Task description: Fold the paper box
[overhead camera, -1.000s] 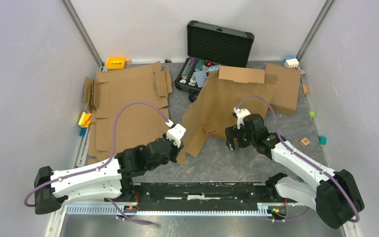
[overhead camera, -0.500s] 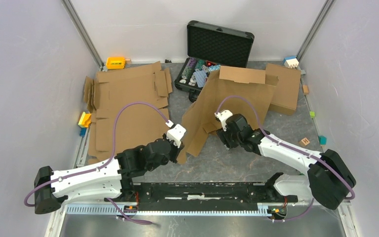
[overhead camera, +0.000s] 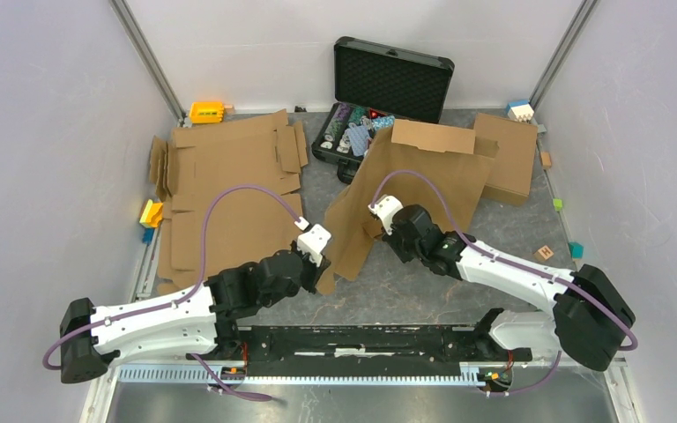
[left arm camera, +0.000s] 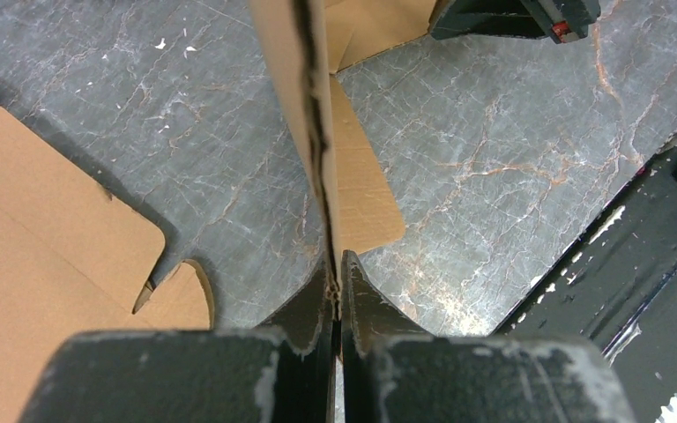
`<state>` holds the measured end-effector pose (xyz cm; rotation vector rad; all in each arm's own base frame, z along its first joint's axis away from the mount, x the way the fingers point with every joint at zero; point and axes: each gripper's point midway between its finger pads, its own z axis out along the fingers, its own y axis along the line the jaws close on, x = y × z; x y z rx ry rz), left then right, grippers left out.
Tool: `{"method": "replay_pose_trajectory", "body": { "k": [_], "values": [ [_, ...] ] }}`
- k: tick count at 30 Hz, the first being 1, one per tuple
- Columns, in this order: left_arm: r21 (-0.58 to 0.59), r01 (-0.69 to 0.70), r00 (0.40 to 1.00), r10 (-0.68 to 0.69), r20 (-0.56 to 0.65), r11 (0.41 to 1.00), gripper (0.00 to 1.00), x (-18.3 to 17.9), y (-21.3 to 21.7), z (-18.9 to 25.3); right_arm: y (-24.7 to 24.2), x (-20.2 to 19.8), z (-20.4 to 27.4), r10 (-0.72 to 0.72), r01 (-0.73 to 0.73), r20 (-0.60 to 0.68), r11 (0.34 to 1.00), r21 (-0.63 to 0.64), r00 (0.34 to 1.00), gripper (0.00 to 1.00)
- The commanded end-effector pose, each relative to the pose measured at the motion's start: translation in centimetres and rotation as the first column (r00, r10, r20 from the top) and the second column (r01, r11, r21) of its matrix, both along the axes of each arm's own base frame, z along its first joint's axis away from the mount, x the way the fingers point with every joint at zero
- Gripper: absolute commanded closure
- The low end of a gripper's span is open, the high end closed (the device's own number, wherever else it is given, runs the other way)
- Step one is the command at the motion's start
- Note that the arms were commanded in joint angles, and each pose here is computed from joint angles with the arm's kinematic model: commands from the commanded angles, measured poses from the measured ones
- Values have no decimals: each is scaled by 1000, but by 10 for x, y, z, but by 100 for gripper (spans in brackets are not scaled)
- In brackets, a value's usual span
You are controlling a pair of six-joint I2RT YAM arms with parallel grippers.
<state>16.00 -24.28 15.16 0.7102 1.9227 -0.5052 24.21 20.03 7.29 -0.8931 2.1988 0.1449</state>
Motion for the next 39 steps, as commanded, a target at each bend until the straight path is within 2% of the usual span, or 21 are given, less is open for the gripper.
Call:
{"method": "replay_pose_trajectory", "body": {
  "k": [1,6,7,9,10,12,15,20,25,30,31,39],
  "values": [
    [-27,30,999,-29,16,999,98,-3,-5,4,18,13,21,36,-38,83,999,18,996,94],
    [-38,36,999,-36,10,999,98,-4,-6,1,30,9,25,73,-78,98,996,43,992,95],
    [-40,37,999,-36,9,999,98,-5,-6,0,31,9,25,77,-82,102,996,44,992,86],
    [-44,34,999,-33,8,998,98,-5,-6,0,29,9,26,73,-77,109,996,37,991,47],
    [-45,32,999,-32,8,998,98,-5,-5,0,26,8,25,70,-75,117,997,31,991,37],
    [-46,28,1000,-27,11,999,98,-4,-4,0,19,10,25,58,-60,140,998,15,989,32],
    [-50,9,1000,-8,16,999,98,-2,-2,1,7,12,18,34,-28,151,999,-45,988,31],
    [-67,3,1000,-2,21,998,98,-1,-2,4,2,13,-3,29,-16,114,993,-113,993,43],
    [-68,3,1000,-2,18,998,98,-2,-2,1,8,12,-9,50,-40,101,994,-101,994,65],
    [-86,8,1000,-7,9,996,98,-4,-3,-3,20,13,-3,73,-66,110,996,-62,991,98],
    [-87,6,1000,-6,5,996,98,-4,-3,-5,23,13,-1,83,-78,111,996,-48,990,100],
    [-103,6,1000,-8,-13,995,98,-7,-3,-11,44,10,17,138,-144,140,989,38,981,100]
  ]
}}
